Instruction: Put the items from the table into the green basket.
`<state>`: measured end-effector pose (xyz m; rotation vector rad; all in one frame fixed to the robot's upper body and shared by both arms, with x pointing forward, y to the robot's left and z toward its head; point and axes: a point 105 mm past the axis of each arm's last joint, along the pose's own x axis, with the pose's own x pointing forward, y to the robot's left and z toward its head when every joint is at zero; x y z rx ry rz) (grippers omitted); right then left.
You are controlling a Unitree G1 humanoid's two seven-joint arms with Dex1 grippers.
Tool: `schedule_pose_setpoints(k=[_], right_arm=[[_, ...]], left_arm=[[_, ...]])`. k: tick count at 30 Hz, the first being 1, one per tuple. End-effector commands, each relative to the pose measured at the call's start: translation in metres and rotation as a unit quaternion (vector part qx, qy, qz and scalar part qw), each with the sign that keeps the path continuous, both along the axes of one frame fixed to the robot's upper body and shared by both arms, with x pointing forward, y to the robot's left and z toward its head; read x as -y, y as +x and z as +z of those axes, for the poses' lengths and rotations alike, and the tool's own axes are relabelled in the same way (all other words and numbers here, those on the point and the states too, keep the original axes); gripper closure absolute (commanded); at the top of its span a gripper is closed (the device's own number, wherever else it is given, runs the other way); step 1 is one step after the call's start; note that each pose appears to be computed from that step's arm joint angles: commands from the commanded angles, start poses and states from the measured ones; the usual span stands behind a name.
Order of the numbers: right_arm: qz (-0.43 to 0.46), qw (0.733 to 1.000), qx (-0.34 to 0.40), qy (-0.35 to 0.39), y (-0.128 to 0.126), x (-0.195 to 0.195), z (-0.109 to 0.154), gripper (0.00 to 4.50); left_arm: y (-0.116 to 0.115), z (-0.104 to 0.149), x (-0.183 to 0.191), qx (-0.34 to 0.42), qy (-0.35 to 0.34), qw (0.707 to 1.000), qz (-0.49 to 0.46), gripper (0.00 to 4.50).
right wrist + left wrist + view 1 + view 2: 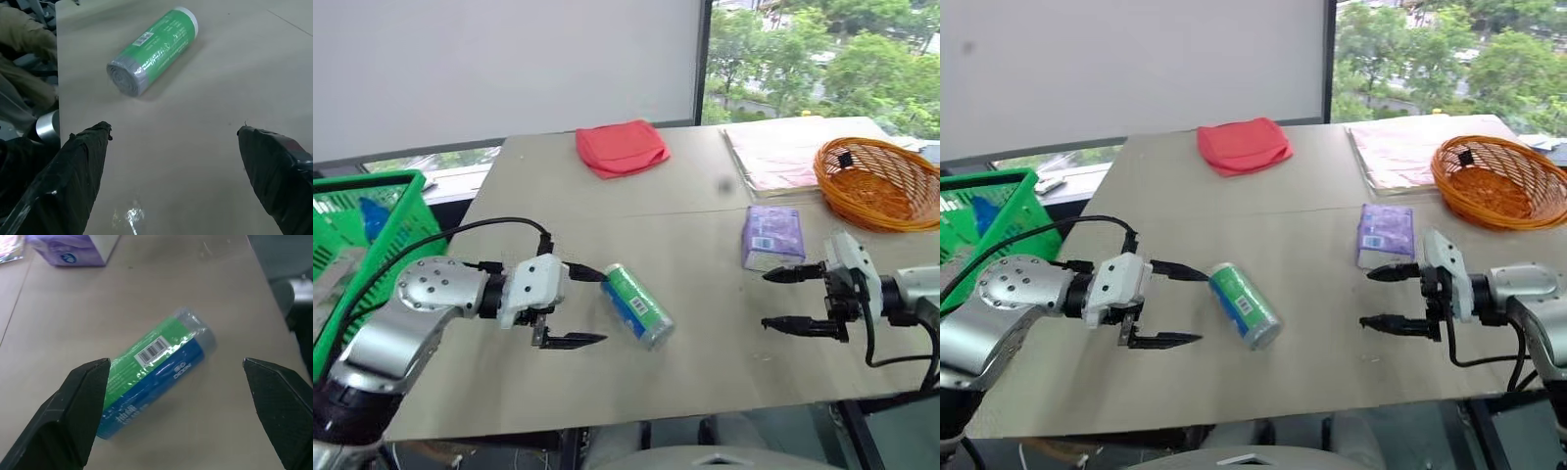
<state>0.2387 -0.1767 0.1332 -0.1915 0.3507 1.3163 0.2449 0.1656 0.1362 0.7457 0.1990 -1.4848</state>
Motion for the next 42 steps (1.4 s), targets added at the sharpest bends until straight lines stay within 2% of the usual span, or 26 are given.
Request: schedule_pose_setpoints(k=[1, 7, 12, 17, 21, 22, 24, 25, 28, 30, 32, 35, 37, 39, 40, 42], right_arm=[[0.026, 0.999, 0.031, 0.019, -0.008, -0.008, 0.021, 0.02], [0.019, 0.999, 0.048, 0.004, -0.010, -0.008, 0.014, 0.02], [0.046, 0.998, 0.051, 0.015, -0.015, -0.015, 0.018, 0.02], [0.061, 0.996, 0.056, 0.024, -0.017, -0.024, 0.022, 0.02], [0.063, 0.996, 0.059, 0.030, -0.015, -0.028, 0.025, 0.00], [0.063, 0.996, 0.061, 0.030, -0.015, -0.028, 0.025, 0.00], [0.063, 0.995, 0.065, 0.028, -0.014, -0.030, 0.026, 0.00], [0.063, 0.995, 0.065, 0.028, -0.014, -0.030, 0.027, 0.00], [0.068, 0.995, 0.066, 0.028, -0.014, -0.032, 0.028, 0.00], [0.074, 0.994, 0.072, 0.040, -0.012, -0.040, 0.033, 0.00], [0.077, 0.993, 0.077, 0.045, -0.010, -0.045, 0.035, 0.00], [0.079, 0.990, 0.086, 0.076, -0.003, -0.059, 0.045, 0.00], [0.079, 0.987, 0.080, 0.111, -0.001, -0.066, 0.054, 0.00], [0.072, 0.985, 0.083, 0.130, 0.004, -0.071, 0.059, 0.00], [0.074, 0.984, 0.087, 0.135, 0.006, -0.075, 0.060, 0.00], [0.083, 0.980, 0.093, 0.152, 0.009, -0.085, 0.066, 0.00]], left_arm=[[0.015, -0.010, 0.000, 0.038, 0.040, 0.995, -0.077, 0.00], [0.037, -0.035, 0.005, 0.048, 0.118, 0.977, -0.172, 0.00], [0.041, -0.055, 0.010, 0.014, 0.155, 0.965, -0.209, 0.00], [0.043, -0.063, 0.011, -0.004, 0.180, 0.958, -0.223, 0.00], [0.041, -0.064, 0.011, -0.001, 0.190, 0.954, -0.231, 1.10], [0.040, -0.065, 0.011, -0.003, 0.190, 0.954, -0.231, 1.73], [0.038, -0.063, 0.013, -0.001, 0.178, 0.958, -0.225, 2.35], [0.038, -0.063, 0.013, 0.001, 0.177, 0.959, -0.221, 2.54], [0.034, -0.063, 0.009, 0.008, 0.168, 0.965, -0.202, 2.65], [0.035, -0.059, 0.021, 0.011, 0.085, 0.987, -0.133, 2.67], [0.038, -0.053, 0.029, 0.011, 0.027, 0.996, -0.079, 2.68], [0.063, -0.030, 0.026, 0.041, -0.092, 0.988, 0.114, 2.69], [0.082, -0.005, 0.008, 0.072, -0.149, 0.954, 0.248, 2.69], [0.094, 0.020, -0.019, 0.124, -0.150, 0.914, 0.357, 2.69], [0.098, 0.035, -0.032, 0.146, -0.157, 0.888, 0.407, 2.69], [0.102, 0.067, -0.059, 0.171, -0.212, 0.818, 0.507, 2.69]])
